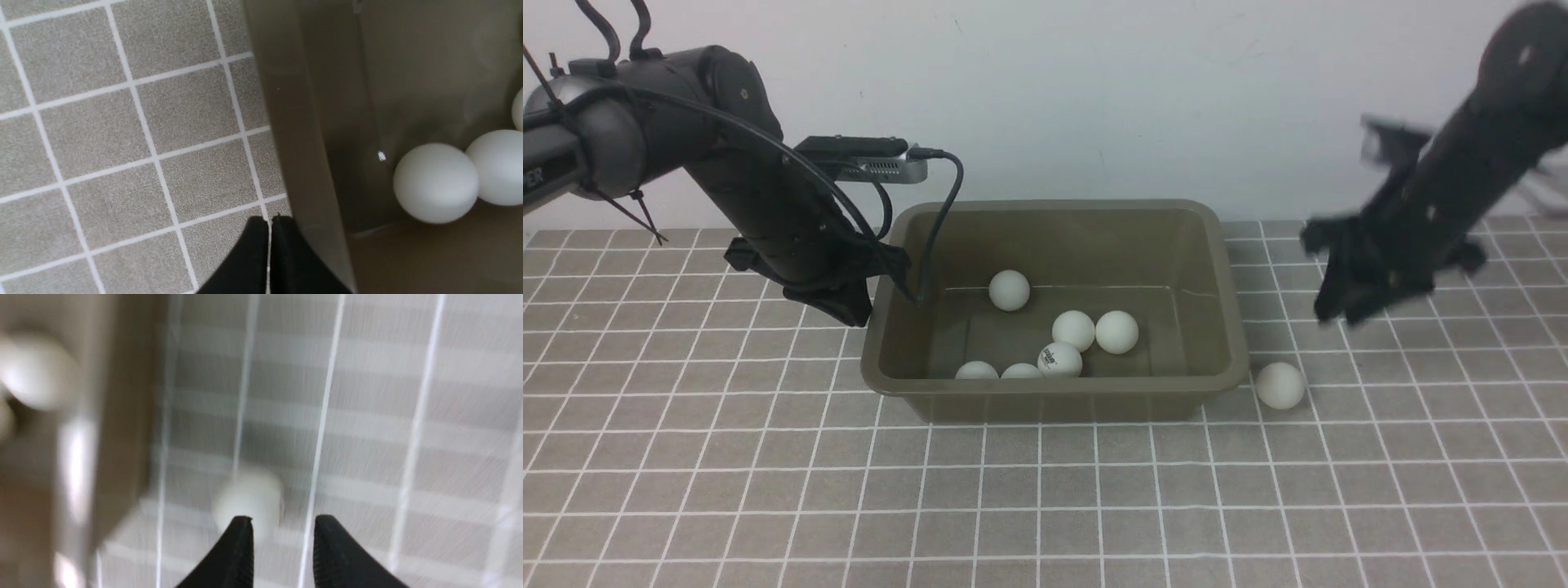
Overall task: Put the table tennis balls into the box on the grey coffee tablecloth.
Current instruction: 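Reach for and grasp a ping pong ball on the table beside the basket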
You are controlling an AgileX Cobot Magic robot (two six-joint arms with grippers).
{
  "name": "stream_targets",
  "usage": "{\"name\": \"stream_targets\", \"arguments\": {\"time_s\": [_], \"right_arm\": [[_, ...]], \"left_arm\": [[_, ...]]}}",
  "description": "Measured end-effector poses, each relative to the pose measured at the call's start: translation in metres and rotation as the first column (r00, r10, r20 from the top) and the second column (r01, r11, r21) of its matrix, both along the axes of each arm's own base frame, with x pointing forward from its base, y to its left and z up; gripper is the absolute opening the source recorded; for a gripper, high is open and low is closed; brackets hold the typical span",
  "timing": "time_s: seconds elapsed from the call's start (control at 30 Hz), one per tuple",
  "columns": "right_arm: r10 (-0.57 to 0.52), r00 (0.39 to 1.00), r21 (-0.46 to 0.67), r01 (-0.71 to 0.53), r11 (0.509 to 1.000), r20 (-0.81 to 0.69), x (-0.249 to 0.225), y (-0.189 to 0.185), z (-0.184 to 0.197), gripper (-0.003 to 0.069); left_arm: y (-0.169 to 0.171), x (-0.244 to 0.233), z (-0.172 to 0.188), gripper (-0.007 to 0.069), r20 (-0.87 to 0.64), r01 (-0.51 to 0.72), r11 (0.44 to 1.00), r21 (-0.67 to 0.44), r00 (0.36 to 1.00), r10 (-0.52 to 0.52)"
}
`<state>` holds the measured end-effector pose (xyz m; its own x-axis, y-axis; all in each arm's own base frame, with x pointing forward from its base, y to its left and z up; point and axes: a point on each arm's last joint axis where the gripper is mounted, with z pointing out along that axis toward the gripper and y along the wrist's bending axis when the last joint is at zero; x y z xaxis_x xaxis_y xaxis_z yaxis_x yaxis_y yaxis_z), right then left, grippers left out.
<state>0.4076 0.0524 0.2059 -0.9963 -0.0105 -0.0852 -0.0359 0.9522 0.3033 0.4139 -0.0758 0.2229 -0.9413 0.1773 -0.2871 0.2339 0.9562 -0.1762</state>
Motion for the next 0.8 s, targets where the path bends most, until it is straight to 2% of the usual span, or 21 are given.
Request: {"name": "stream_targets", "arguments": {"time_s": [0.1,0.3,0.4,0.5,0.53,0.6,0.63,0.73,0.8], "right_arm": [[0.036,0.998,0.011,-0.035,0.999,-0.055,-0.011,0.009,-0.021,0.0273],[0.076,0.996,-0.031,-0.074,0.997,0.047,-0.007,0.029,-0.025,0.0512],[0.085,0.993,-0.071,-0.079,0.994,0.086,-0.003,0.031,-0.029,0.0568],[0.087,0.994,-0.079,-0.081,0.994,0.072,-0.001,0.031,-0.038,0.0567],[0.088,0.995,-0.082,-0.084,0.993,0.050,0.000,0.031,-0.048,0.0538],[0.100,0.995,-0.093,-0.098,0.991,0.011,0.000,0.030,-0.059,0.0440],[0.103,0.995,-0.099,-0.101,0.990,0.011,0.000,0.029,-0.060,0.0346],[0.092,0.996,-0.103,-0.092,0.990,-0.012,-0.004,0.021,-0.051,0.0360],[0.056,0.998,-0.069,-0.055,0.996,0.010,-0.008,0.015,-0.021,0.0360]], "left_arm": [[0.000,0.000,0.000,-0.0005,0.001,0.006,1.000,0.001,1.000,-0.006],[0.000,-0.002,-0.001,-0.0005,-0.019,0.019,1.000,0.003,1.000,-0.019],[0.000,-0.004,0.000,-0.0005,-0.040,0.026,1.000,0.004,0.999,-0.025],[0.000,-0.006,0.002,-0.0005,-0.046,0.034,0.999,0.006,0.998,-0.033],[0.001,-0.007,0.006,-0.0005,-0.034,0.043,0.999,0.014,0.999,-0.043],[0.007,-0.011,0.020,-0.0005,0.001,0.038,0.999,0.038,0.999,-0.038],[0.013,-0.014,0.030,-0.0005,0.016,0.020,0.999,0.047,1.000,-0.020],[0.028,-0.026,0.058,-0.0005,0.051,-0.013,0.998,0.057,0.999,0.010],[0.039,-0.042,0.083,-0.0005,0.077,-0.037,0.998,0.058,0.996,0.032]]}}
